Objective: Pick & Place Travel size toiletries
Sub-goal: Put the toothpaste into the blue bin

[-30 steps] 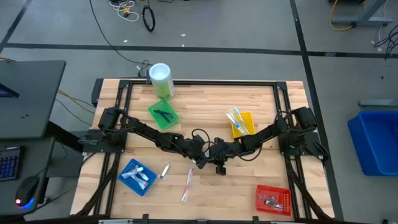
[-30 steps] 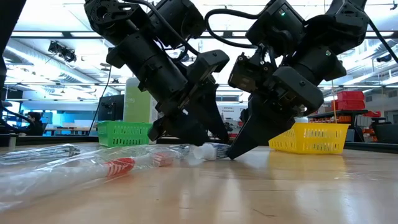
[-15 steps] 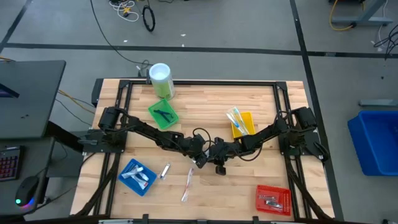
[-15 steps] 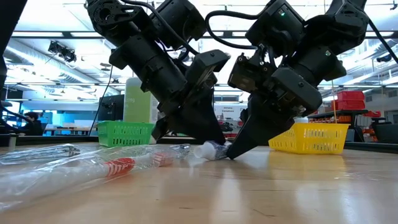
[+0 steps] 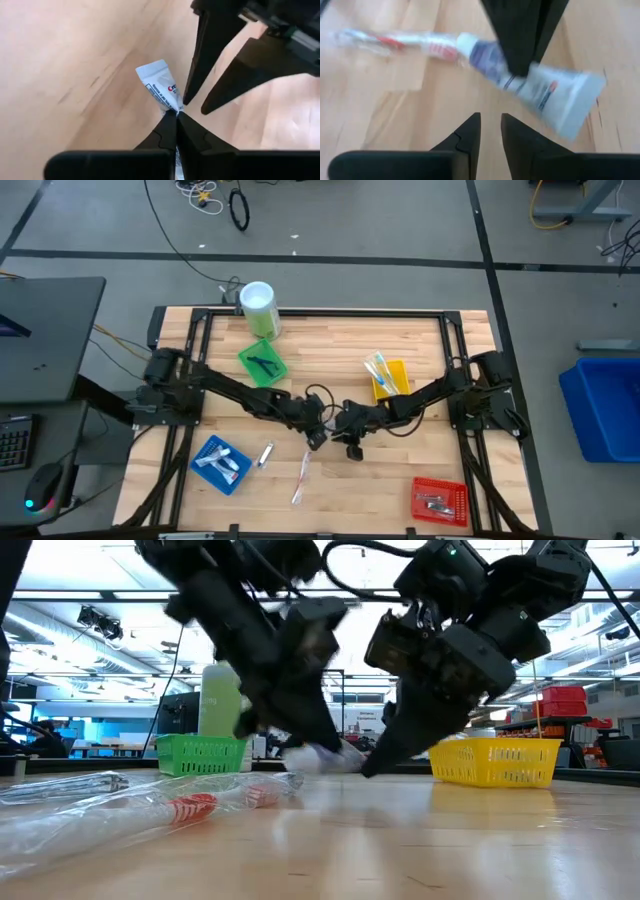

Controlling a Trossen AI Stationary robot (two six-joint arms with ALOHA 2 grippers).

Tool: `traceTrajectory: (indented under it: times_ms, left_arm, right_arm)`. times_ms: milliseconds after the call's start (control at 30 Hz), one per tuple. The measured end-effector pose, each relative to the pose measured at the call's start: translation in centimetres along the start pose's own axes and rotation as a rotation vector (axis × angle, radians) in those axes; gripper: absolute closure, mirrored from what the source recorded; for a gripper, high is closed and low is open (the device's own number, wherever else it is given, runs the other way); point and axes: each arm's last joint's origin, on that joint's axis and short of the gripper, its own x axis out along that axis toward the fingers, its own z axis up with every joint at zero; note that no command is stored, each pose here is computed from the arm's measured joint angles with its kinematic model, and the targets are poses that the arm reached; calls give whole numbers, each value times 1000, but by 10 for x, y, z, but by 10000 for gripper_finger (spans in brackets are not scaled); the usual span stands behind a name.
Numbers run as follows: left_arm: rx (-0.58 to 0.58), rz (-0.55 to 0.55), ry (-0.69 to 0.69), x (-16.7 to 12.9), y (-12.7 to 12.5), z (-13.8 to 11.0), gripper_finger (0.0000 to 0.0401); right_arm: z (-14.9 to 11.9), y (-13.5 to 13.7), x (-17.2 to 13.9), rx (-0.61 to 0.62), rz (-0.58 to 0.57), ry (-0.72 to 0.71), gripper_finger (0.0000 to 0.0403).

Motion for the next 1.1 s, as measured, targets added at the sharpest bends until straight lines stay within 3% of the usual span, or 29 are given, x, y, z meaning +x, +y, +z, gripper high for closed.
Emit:
traceTrajectory:
  times_ms: [133,300,600,800,933,1100]
  left_arm:
    - [9,81,13,-36,-2,6,397]
    - [40,99,52,-95,-15,1,396]
    - [-25,265,27,-186,-31,-52,397]
    - [122,311,168,-212,-38,-101,396]
    - [175,244,233,-219,-45,-126,396]
    - [394,187,332,-220,-40,-154,396]
  right_arm:
    - [5,3,-1,1,20,-47,319]
    - [5,3,-1,2,26,-49,318]
    - [4,3,-1,2,30,-41,268]
    - [4,4,-1,2,31,-43,204]
    - [4,4,-1,2,31,-45,173]
    - [4,4,-1,2,31,-45,149]
